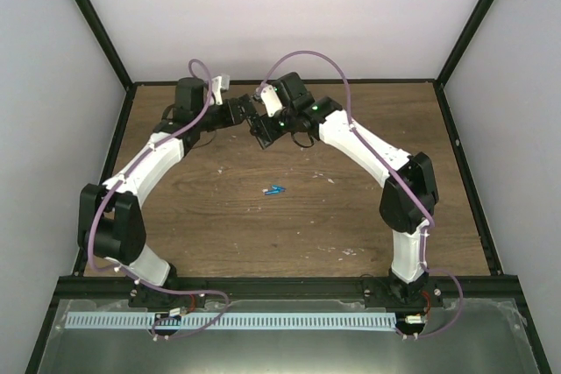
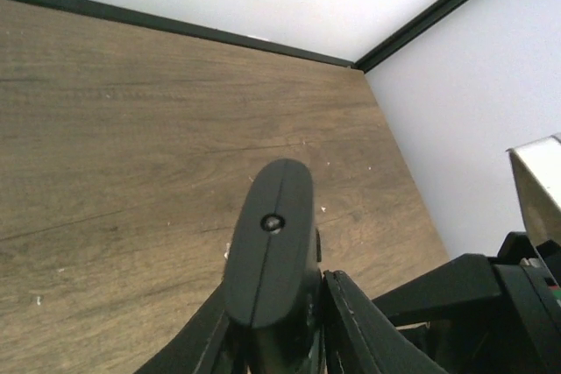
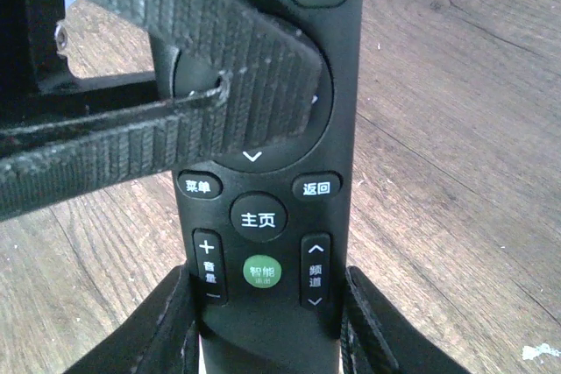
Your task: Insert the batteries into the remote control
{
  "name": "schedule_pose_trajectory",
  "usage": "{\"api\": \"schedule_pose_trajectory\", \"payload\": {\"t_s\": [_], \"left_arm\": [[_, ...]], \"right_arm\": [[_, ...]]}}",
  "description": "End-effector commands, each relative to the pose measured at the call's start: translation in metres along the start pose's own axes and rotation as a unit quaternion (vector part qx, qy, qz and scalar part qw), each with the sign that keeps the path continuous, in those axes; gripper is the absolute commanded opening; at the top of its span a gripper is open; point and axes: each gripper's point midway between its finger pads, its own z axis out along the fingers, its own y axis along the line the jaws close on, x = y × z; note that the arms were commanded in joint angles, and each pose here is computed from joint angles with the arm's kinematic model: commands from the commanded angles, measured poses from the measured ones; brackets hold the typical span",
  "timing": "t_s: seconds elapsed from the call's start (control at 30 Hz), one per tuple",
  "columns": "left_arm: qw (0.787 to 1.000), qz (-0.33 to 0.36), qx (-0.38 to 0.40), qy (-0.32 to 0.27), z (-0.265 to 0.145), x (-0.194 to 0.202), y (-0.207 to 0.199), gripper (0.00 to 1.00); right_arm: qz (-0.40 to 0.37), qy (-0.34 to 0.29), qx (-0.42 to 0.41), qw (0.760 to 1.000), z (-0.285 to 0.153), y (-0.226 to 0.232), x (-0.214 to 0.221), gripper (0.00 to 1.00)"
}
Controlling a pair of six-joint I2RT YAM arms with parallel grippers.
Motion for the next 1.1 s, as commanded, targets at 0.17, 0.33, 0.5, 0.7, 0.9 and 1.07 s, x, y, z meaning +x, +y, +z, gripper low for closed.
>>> {"api": "schedule_pose_trajectory", "payload": {"t_s": [0.17, 0.33, 0.5, 0.7, 0.9, 1.07], "left_arm": [[1.000, 0.023, 0.005, -0.006, 0.001, -0.010, -0.007, 0.10], [1.000, 0.029, 0.006, -0.004, 0.001, -0.009, -0.008, 0.02], [0.998, 0.054, 0.020, -0.001, -0.003, -0.008, -0.013, 0.00], [0.988, 0.094, 0.119, 0.010, -0.021, -0.008, -0.036, 0.00], [0.949, 0.161, 0.272, 0.023, -0.062, -0.002, -0.087, 0.00], [0.917, 0.180, 0.350, 0.061, -0.080, 0.010, -0.113, 0.00]], "right_arm": [[-0.017, -0.029, -0.002, 0.999, -0.013, 0.008, -0.021, 0.29], [-0.019, -0.036, -0.001, 0.999, -0.015, 0.008, -0.022, 0.37], [-0.024, -0.050, 0.005, 0.998, -0.025, 0.006, -0.020, 0.69], [-0.037, -0.082, -0.060, 0.994, -0.054, 0.013, -0.008, 0.87], [-0.067, -0.104, -0.180, 0.976, -0.085, 0.043, 0.011, 0.90], [-0.076, -0.099, -0.235, 0.964, -0.090, 0.059, 0.022, 0.91]]}}
